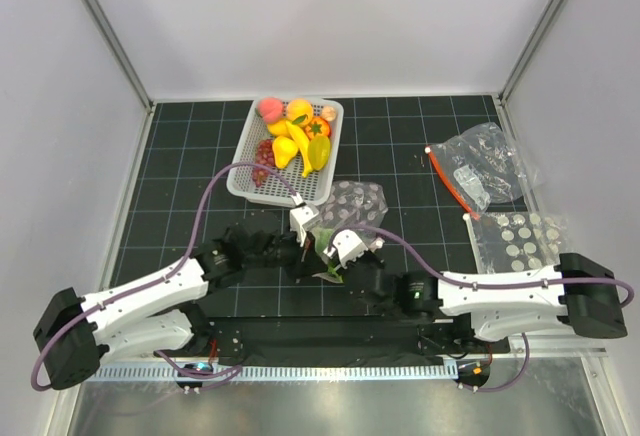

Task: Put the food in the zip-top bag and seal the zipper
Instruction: Adjust the fake vegetable in the zipper food storage bag.

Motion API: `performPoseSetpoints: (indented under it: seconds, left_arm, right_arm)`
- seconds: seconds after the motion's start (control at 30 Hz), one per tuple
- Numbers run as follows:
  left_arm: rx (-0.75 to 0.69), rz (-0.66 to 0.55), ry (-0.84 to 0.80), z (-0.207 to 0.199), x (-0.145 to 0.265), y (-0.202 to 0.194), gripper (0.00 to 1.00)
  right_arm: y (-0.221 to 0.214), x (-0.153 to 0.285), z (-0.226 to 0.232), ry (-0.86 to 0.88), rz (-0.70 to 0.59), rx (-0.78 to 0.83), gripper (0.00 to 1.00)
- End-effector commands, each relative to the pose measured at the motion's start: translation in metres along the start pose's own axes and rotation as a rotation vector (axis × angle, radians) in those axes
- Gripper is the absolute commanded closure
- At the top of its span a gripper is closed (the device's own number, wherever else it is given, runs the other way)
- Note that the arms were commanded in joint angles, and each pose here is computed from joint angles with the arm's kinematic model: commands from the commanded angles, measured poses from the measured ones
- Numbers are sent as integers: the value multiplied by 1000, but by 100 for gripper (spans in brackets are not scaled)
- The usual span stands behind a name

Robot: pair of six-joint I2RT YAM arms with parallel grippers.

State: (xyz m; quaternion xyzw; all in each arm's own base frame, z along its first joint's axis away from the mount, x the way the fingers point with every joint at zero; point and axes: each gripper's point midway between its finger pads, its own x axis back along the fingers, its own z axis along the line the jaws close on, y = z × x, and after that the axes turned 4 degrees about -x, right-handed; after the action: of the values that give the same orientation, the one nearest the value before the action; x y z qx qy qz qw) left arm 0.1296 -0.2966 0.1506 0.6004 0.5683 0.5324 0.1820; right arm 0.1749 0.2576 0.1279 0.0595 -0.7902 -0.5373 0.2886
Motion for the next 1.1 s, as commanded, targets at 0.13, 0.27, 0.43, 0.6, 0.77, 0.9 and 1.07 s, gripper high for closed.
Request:
performPoseSetpoints:
  seconds: [0.13, 0.27, 0.43, 0.6, 0.77, 0.9, 1.07]
  left_arm:
    - [60, -125, -188, -57, 23, 73, 100]
    - [80, -192, -248, -80, 38, 115, 100]
    - [127, -270, -305, -104, 55, 165, 100]
    - [192, -321, -290, -101, 54, 187, 100]
    - [279, -364, -381, -109, 47, 200, 100]
    - [323, -383, -438, -113, 42, 205, 99]
    - [348, -408, -468, -116, 45, 207, 100]
  right_arm:
    - [24, 9, 23, 181, -97, -165, 66]
    - [57, 27, 8, 196, -177, -252, 65]
    - [85, 48, -1, 258, -172, -313, 59]
    - [118, 76, -7, 350, -223, -394, 59]
    - [140, 103, -6, 474, -301, -488, 60]
    - [148, 118, -17, 499, -341, -518, 70]
    - [154, 131, -36, 473, -362, -531, 99]
